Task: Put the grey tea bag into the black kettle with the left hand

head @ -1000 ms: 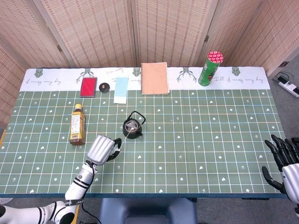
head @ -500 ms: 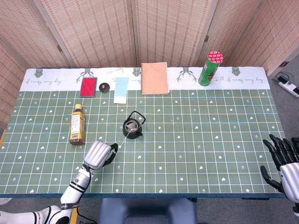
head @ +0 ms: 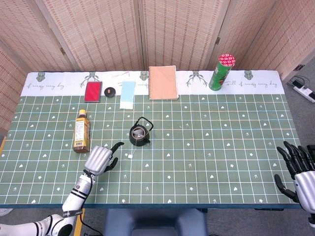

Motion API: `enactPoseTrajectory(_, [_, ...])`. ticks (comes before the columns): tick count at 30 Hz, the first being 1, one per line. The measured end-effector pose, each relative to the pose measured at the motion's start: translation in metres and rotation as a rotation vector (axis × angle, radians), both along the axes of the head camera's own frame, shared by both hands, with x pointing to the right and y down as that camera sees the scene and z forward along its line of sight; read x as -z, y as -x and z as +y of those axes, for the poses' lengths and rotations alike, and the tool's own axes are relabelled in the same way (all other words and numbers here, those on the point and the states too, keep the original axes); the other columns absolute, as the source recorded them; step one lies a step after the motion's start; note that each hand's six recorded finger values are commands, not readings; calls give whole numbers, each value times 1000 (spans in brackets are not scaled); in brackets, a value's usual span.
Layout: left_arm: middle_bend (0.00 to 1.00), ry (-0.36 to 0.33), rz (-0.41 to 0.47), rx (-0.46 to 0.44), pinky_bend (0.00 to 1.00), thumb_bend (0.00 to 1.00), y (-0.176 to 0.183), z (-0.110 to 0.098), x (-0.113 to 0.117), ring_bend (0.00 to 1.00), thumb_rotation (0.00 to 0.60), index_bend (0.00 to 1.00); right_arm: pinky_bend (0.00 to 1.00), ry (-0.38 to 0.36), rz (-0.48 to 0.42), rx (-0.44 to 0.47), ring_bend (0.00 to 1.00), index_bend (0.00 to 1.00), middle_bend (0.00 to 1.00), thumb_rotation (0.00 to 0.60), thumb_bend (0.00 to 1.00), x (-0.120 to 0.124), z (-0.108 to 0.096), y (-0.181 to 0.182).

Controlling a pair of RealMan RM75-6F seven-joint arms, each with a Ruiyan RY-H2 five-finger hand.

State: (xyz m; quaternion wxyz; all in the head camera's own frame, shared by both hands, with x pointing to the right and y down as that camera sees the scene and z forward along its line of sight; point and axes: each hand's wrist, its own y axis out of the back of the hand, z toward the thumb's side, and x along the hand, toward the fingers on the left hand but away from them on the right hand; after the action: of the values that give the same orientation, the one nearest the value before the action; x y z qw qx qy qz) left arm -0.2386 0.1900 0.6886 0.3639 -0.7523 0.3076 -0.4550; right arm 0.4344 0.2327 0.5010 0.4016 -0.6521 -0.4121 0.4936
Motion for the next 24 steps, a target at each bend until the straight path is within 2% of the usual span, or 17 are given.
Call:
enactPoseTrajectory(3, [1000, 4, 22, 15, 998, 458, -2, -5, 11, 1000, 600, 118, 0, 8, 4, 4, 0, 0, 0, 600, 477, -2, 0, 2])
enactPoseTrajectory(6, [1000, 37, 37, 30, 1000, 458, -6, -12, 21, 1000, 600, 110, 0, 15, 6, 9, 0, 0, 0, 600, 477, -4, 1, 3])
enactPoseTrajectory(16, [1000, 304, 4, 122, 1000, 458, -15, -50, 32, 1000, 600, 107, 0, 18, -4, 6, 0, 0, 0, 600, 478, -3, -1, 1])
enactPoseTrajectory(20, [1000, 369, -20, 107, 1000, 458, -32, -64, 37, 1000, 600, 107, 0, 10, -19, -2, 0, 0, 0, 600, 478, 1, -1, -1])
enactPoseTrajectory(24, [1000, 377, -20, 61, 1000, 458, -58, -79, 46, 1000, 600, 107, 0, 12, -27, -1, 0, 0, 0, 600, 478, 2, -1, -2])
